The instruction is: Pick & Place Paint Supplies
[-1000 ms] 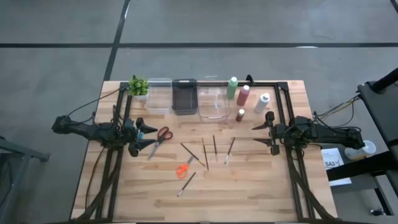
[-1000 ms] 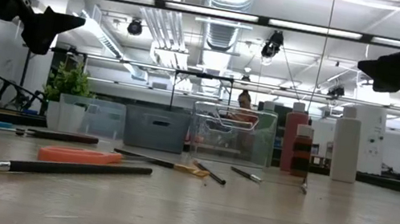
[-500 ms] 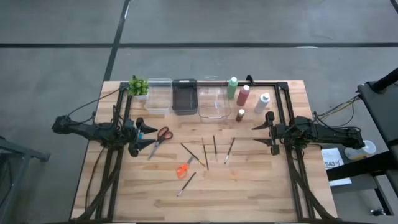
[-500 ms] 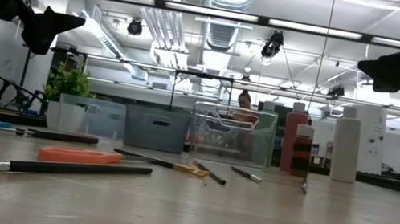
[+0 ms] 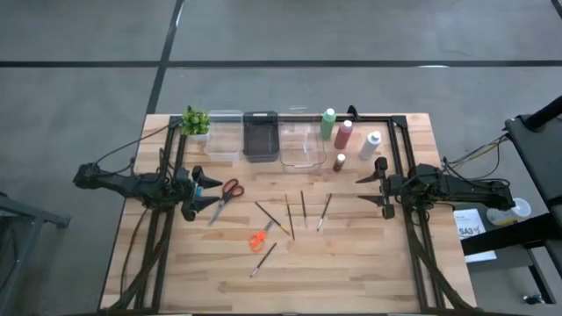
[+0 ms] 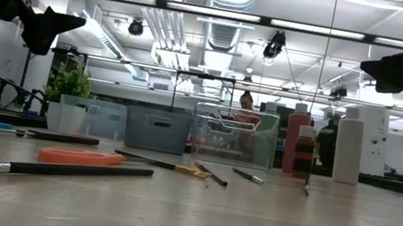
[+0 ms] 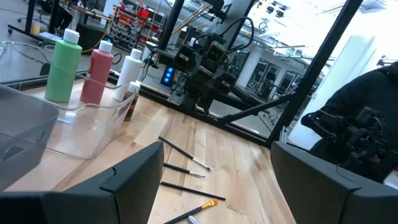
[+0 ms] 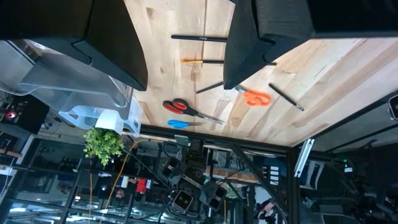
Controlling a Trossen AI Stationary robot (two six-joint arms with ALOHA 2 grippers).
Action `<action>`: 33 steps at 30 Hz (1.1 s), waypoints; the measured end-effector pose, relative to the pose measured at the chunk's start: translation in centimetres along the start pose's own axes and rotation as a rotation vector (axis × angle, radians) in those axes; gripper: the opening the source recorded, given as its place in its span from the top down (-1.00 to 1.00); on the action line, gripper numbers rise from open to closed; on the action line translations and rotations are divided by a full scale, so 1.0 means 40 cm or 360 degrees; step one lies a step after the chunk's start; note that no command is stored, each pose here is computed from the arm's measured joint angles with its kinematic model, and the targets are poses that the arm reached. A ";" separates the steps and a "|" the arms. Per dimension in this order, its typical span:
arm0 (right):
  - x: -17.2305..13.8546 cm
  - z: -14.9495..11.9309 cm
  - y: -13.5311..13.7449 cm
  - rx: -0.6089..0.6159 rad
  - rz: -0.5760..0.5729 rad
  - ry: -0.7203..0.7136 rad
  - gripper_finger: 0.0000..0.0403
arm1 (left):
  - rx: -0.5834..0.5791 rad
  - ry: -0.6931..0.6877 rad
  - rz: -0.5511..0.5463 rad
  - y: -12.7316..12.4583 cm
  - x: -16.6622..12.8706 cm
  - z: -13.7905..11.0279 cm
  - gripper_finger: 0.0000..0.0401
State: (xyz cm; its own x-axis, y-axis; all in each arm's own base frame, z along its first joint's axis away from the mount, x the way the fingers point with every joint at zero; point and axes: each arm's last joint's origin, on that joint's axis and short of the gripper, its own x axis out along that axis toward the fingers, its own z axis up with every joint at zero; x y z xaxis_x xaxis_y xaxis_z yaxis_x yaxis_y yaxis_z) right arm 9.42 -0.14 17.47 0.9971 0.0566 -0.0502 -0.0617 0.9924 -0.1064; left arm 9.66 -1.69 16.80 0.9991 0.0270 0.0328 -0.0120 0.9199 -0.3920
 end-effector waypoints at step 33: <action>0.000 0.000 0.000 0.0000 0.0000 0.0000 -0.03 | 0.0000 -0.0001 0.0000 0.000 0.000 0.000 -0.51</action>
State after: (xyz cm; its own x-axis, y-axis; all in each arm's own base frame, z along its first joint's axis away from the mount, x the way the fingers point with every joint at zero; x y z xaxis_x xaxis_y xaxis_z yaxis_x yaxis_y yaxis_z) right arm 9.43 -0.14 17.47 0.9971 0.0567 -0.0501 -0.0618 0.9924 -0.1065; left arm 9.66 -1.69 16.81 0.9991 0.0274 0.0334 -0.0121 0.9198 -0.3922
